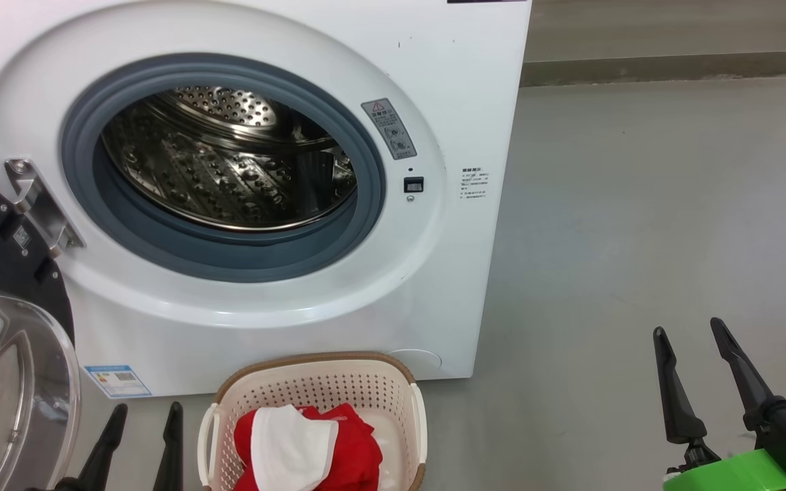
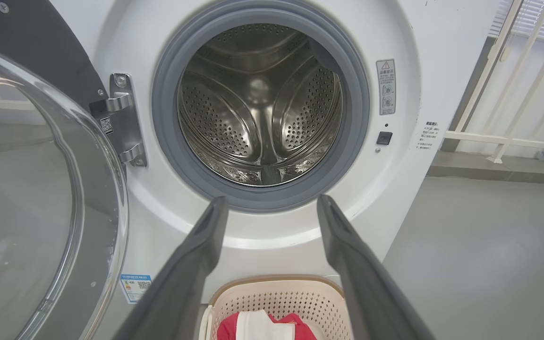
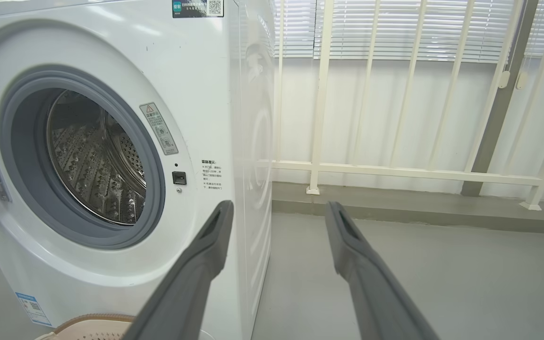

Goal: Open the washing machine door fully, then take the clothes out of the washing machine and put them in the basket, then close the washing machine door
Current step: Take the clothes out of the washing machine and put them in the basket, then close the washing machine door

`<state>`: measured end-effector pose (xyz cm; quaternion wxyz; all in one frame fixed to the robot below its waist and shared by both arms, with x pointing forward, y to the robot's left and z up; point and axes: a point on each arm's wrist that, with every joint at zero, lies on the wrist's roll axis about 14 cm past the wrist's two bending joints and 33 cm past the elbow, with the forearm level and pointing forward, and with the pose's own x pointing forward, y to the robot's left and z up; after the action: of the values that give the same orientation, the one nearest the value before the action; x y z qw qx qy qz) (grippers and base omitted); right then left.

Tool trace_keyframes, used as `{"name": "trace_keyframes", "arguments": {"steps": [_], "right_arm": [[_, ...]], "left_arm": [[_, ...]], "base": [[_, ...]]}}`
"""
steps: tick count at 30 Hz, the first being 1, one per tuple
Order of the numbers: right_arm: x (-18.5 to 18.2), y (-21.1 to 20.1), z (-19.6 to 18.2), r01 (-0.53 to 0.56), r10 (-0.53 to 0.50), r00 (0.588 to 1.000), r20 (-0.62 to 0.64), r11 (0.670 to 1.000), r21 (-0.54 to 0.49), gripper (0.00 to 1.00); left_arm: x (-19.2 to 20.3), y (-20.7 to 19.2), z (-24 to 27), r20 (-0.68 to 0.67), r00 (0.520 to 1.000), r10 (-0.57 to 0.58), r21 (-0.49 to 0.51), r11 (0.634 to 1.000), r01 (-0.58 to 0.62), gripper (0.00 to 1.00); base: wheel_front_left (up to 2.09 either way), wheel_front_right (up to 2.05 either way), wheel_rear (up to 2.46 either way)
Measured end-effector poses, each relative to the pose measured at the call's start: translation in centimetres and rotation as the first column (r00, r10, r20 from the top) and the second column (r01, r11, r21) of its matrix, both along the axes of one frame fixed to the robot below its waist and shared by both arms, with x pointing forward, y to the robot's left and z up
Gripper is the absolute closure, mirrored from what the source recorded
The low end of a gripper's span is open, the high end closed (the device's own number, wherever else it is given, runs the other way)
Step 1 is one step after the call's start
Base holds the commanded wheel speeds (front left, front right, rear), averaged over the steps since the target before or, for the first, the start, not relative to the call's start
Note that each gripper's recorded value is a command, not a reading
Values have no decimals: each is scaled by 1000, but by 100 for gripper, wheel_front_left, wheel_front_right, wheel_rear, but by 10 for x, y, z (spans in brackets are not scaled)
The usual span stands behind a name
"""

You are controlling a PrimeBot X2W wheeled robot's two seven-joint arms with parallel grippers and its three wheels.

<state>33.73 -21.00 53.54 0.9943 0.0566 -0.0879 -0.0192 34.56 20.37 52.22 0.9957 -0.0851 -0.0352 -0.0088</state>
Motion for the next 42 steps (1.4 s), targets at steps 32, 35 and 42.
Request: {"name": "trace_keyframes", "arguments": {"steps": [32, 35, 42], "right_arm": [[4, 0, -7, -3, 3, 999, -38, 1000, 0, 0], [5, 1, -7, -4, 4, 999, -39, 1000, 0, 0], [6, 2, -10, -8, 8, 999, -46, 1000, 3, 0]], "left_arm": [[3, -4, 10, 37, 999, -16, -1, 1000, 16, 0], [3, -2, 9, 35, 999, -8, 13, 1000, 7, 0], [3, -1, 8, 32, 1000, -1, 14, 1000, 1, 0]], "base": [[-102, 102, 0], [-25, 25, 0], [0, 0, 0]]}}
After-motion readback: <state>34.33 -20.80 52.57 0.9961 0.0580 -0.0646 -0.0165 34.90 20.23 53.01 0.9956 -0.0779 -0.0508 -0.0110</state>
